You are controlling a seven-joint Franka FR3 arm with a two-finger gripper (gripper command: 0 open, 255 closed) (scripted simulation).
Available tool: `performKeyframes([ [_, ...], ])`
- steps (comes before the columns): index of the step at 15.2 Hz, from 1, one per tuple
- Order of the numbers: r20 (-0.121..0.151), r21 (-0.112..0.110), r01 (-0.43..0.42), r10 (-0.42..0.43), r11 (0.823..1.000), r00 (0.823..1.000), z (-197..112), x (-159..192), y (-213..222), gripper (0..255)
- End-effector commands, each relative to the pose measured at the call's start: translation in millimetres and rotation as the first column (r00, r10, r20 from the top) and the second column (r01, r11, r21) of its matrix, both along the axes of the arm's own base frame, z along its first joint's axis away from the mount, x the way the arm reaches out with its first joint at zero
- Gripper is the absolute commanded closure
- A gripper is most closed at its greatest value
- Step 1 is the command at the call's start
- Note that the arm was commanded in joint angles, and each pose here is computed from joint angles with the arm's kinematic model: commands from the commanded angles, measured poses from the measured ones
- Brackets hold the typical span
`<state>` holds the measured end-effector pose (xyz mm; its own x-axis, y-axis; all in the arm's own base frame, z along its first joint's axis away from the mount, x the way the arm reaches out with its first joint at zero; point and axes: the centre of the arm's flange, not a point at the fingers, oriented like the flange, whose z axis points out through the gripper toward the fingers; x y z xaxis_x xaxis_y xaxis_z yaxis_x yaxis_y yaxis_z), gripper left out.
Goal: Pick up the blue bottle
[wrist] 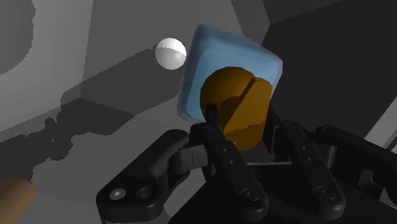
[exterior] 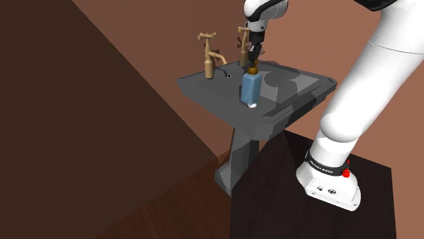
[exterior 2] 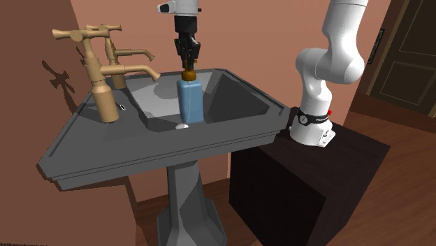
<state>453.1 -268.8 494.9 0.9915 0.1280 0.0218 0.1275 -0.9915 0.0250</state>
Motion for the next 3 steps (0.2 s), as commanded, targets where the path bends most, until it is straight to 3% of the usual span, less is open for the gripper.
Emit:
performKeyframes([
  [1,0.000,0.000,0.000,0.000,1.000,1.000,10.8,0.4,-0.4,255],
  [3,0.000,0.000,0.000,0.000,1.000,1.000,11.6,0.4,-0.4,255],
])
